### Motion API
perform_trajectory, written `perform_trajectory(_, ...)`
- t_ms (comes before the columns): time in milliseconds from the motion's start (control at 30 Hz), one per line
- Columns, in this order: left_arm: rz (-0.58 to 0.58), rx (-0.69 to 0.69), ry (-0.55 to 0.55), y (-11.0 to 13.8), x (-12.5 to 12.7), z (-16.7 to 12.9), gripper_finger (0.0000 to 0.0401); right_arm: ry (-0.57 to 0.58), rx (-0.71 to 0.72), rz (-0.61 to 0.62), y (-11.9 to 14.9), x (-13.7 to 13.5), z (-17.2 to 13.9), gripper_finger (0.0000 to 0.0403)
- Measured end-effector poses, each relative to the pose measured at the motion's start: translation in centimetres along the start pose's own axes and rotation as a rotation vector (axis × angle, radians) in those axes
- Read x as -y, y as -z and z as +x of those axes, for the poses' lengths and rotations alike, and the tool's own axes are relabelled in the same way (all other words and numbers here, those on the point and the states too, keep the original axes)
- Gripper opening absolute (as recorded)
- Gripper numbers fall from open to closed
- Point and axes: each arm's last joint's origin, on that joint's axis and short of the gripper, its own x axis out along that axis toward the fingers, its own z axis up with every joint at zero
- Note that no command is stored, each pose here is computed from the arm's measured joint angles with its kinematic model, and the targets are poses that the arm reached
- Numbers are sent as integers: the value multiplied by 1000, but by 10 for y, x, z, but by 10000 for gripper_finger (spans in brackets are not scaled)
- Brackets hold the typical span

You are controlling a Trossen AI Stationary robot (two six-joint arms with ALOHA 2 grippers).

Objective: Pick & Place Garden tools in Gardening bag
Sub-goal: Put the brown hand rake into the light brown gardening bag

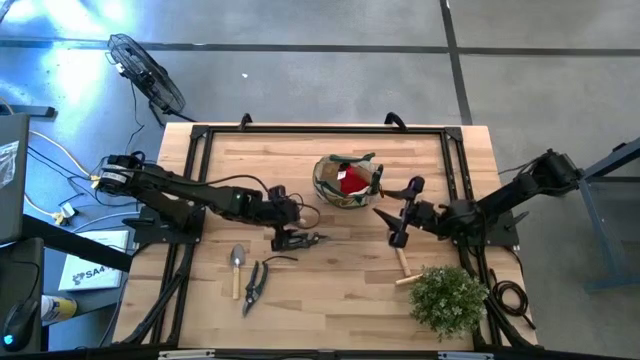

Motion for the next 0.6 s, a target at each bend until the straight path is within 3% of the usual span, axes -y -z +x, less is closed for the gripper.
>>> perform_trajectory(267, 263, 7, -245, -2, -7, -1, 271, -37, -11, 39, 2, -2, 0, 222)
perform_trajectory(400, 334, -10, -225, -1, -7, -1, 271, -37, -11, 39, 2, -2, 0, 222)
perform_trajectory(600, 338, -5, -115, -1, -3, 1, 271, -41, -21, 32, 3, -2, 0, 222)
